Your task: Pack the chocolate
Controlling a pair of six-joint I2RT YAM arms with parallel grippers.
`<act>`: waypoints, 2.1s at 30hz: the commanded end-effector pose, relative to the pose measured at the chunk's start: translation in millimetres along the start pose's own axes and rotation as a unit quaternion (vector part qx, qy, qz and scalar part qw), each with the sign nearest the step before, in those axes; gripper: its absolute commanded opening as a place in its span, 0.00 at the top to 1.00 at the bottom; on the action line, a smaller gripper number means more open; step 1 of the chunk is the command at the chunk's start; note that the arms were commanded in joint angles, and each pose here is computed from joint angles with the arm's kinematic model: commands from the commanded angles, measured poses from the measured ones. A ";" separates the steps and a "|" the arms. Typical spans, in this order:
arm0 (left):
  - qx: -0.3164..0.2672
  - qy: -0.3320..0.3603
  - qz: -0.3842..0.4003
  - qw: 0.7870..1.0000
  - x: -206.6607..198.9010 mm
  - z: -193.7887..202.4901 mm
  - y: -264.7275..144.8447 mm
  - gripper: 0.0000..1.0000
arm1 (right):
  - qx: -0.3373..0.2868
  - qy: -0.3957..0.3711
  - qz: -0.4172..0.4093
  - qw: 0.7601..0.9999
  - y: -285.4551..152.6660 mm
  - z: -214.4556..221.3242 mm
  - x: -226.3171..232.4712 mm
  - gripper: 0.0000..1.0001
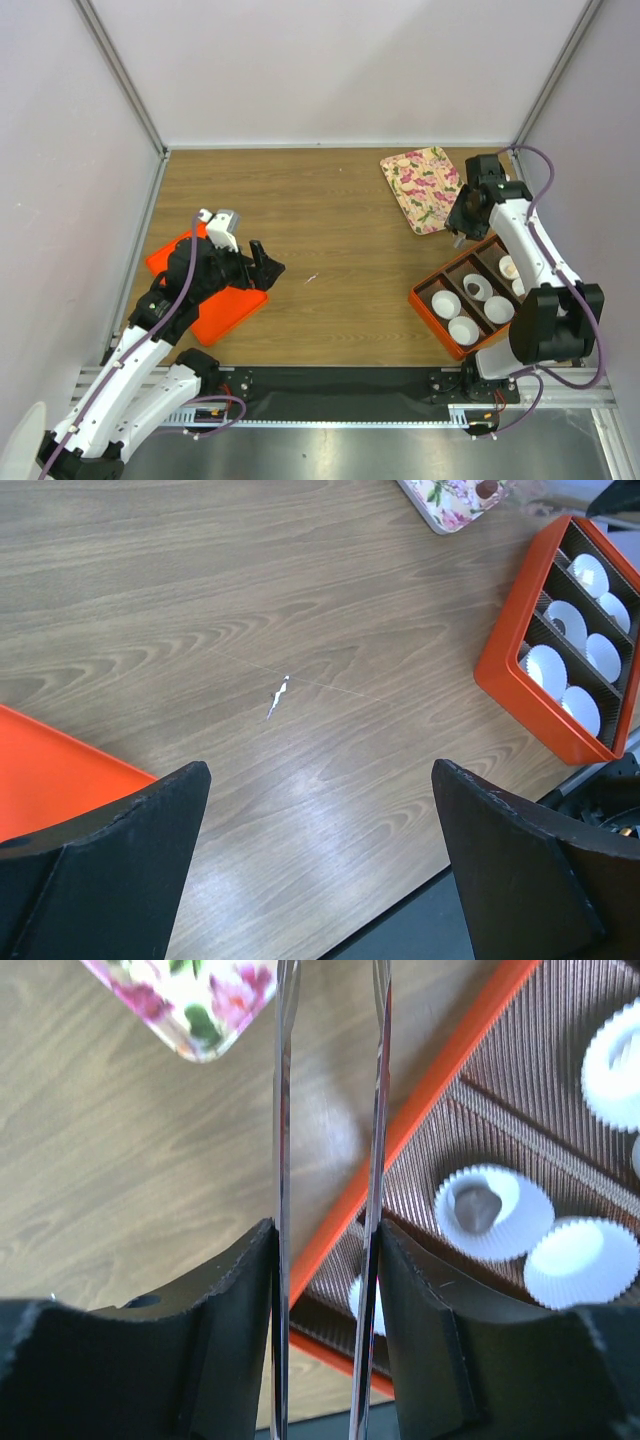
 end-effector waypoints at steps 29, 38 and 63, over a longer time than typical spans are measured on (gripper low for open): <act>-0.013 0.013 -0.014 1.000 3.3 -8.6 -1.4 0.00 | -0.022 0.022 0.006 0.999 59.5 -52.4 18.9 0.52; -0.011 0.012 -0.019 1.000 5.3 -7.6 -0.3 0.00 | -0.016 0.005 -0.004 1.000 71.4 -53.1 24.7 0.52; -0.018 0.011 -0.016 1.000 3.7 -10.1 -2.3 0.00 | -0.034 0.010 0.004 0.999 -6.1 -65.3 -10.8 0.69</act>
Point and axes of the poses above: each gripper's point midway between its finger pads, its own y axis out along the fingers, its own x axis along the line the jaws close on, z = x × y, the point moved 1 cm from there along -y, back along the fingers, and after that the axes turned 2 degrees about -y, right-handed, at the moved point
